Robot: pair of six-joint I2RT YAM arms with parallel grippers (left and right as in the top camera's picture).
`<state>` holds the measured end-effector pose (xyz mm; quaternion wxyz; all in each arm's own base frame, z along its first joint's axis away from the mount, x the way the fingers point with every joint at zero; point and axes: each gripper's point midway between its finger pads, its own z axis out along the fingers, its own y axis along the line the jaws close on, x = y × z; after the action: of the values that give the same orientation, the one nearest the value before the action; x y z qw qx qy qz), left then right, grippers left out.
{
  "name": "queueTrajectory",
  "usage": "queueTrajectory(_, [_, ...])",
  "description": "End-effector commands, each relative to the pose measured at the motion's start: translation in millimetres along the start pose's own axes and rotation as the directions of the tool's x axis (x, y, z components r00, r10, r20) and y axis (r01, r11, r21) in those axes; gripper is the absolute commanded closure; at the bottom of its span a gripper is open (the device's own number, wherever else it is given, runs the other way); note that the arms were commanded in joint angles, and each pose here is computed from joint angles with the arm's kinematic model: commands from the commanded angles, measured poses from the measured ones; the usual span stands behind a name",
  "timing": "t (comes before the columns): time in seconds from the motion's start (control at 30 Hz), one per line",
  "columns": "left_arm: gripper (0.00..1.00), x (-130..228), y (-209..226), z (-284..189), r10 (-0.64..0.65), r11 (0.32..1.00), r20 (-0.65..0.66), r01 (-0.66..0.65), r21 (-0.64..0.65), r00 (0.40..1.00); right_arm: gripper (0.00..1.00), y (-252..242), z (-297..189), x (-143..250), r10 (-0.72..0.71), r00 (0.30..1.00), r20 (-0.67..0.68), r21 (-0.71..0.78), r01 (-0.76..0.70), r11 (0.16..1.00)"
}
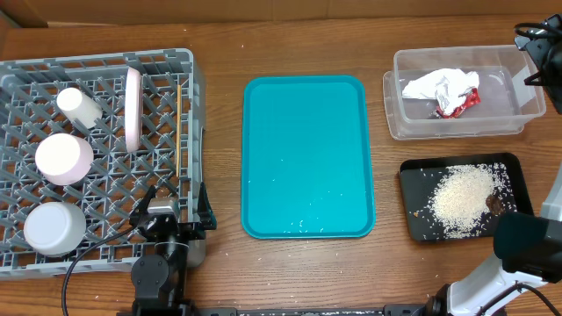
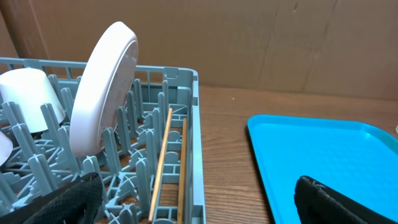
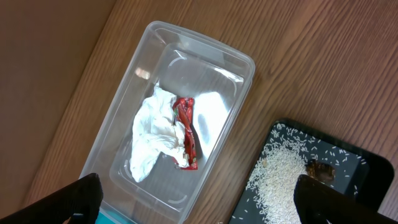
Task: Sort waste into correct bins and load items into the dishwasher
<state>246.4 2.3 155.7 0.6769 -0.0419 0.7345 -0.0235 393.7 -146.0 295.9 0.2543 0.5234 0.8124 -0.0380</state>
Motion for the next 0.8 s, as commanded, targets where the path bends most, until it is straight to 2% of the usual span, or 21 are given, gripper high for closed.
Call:
queueTrajectory(0.0, [0.0, -1, 0, 0, 0.01, 1.0, 0.01, -0.01, -0.003, 1.0, 0.0, 1, -10, -5, 0.01, 1.0, 0.029, -0.018, -0.01, 1.0])
queueTrajectory(0.37, [0.0, -1, 0, 0, 0.01, 1.0, 0.01, -0.01, -0.002, 1.0, 0.0, 0, -14, -6, 0.012, 0.999, 0.035, -0.025, -0.012, 1.0])
queueTrajectory(0.63, [0.0, -1, 0, 0, 0.01, 1.0, 0.01, -0.01, -0.002, 1.0, 0.0, -19, -82, -22, 0.062, 0.982, 0.18, -0.107, -0.043, 0.993])
queueTrajectory(0.77, [0.0, -1, 0, 0, 0.01, 1.0, 0.01, -0.01, -0.002, 1.0, 0.0, -47, -129, -21, 0.098, 0.957, 0.272, -0.143, -0.06, 0.988])
